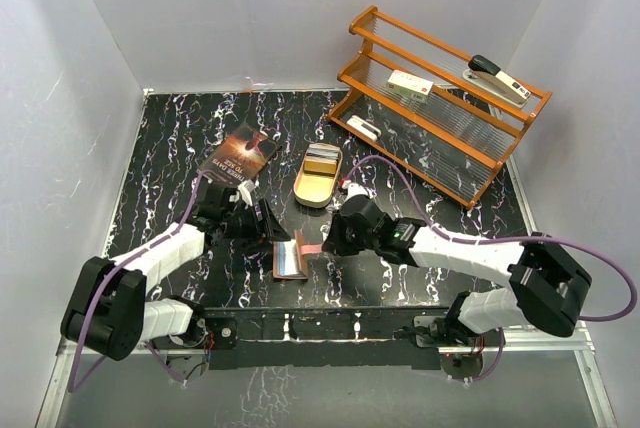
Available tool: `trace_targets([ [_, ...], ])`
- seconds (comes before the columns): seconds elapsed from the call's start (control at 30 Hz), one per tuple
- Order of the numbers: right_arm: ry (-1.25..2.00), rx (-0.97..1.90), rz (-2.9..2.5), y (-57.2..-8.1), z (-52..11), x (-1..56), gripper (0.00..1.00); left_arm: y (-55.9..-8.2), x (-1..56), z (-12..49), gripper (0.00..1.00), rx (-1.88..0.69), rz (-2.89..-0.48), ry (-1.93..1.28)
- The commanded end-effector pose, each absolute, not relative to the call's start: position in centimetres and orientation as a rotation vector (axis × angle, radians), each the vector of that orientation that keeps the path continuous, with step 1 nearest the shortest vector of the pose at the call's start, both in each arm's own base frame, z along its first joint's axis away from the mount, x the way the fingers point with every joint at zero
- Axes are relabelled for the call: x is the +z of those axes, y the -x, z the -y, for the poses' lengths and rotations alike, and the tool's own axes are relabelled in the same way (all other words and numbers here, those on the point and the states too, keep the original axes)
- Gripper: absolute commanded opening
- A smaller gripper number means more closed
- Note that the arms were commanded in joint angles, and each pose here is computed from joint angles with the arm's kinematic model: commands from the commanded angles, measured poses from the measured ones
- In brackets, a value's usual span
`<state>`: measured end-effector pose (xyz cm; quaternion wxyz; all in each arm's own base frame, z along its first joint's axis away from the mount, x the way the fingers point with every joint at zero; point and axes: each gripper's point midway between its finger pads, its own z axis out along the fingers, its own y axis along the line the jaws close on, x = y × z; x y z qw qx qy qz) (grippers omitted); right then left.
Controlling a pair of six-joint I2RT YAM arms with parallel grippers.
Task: Put the credit cards into the card holder
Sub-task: Open the card holder at the center of the board.
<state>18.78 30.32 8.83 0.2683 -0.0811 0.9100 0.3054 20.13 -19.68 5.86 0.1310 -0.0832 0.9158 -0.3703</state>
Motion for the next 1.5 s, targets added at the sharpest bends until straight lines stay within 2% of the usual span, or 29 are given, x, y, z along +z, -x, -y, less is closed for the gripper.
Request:
trace_targets([
  [0.0, 0.181, 0.759, -2.420, -19.6, -28.9, 9.1, 0.01, -20.5, 6.3, 19.9, 0.62, -1.091, -2.651, 0.227],
  [0.1, 0.164, 0.740, -2.424, -19.7, -28.5, 8.8, 0.02, -20.3, 5.7, 19.9, 0.59, -1.095, -2.667, 0.228],
  [0.27, 0.130, 0.679, -2.459, -19.8, -27.3, 7.6, 0.02, -20.3, 5.3, 19.9, 0.59, -1.092, -2.674, 0.237],
  [0.8, 0.025, 0.499, -2.514, -19.4, -23.5, 5.0, 0.02, -20.1, 4.4, 19.2, 0.68, -1.028, -2.708, 0.255],
  [1.17, 0.009, 0.484, -2.521, -19.4, -23.1, 4.5, 0.02, -19.6, 2.9, 18.8, 0.70, -0.993, -2.744, 0.279],
  [1.47, 0.004, 0.523, -2.532, -19.3, -23.7, 4.2, 0.02, -18.8, 1.9, 20.5, 0.64, -1.175, -2.716, 0.335],
])
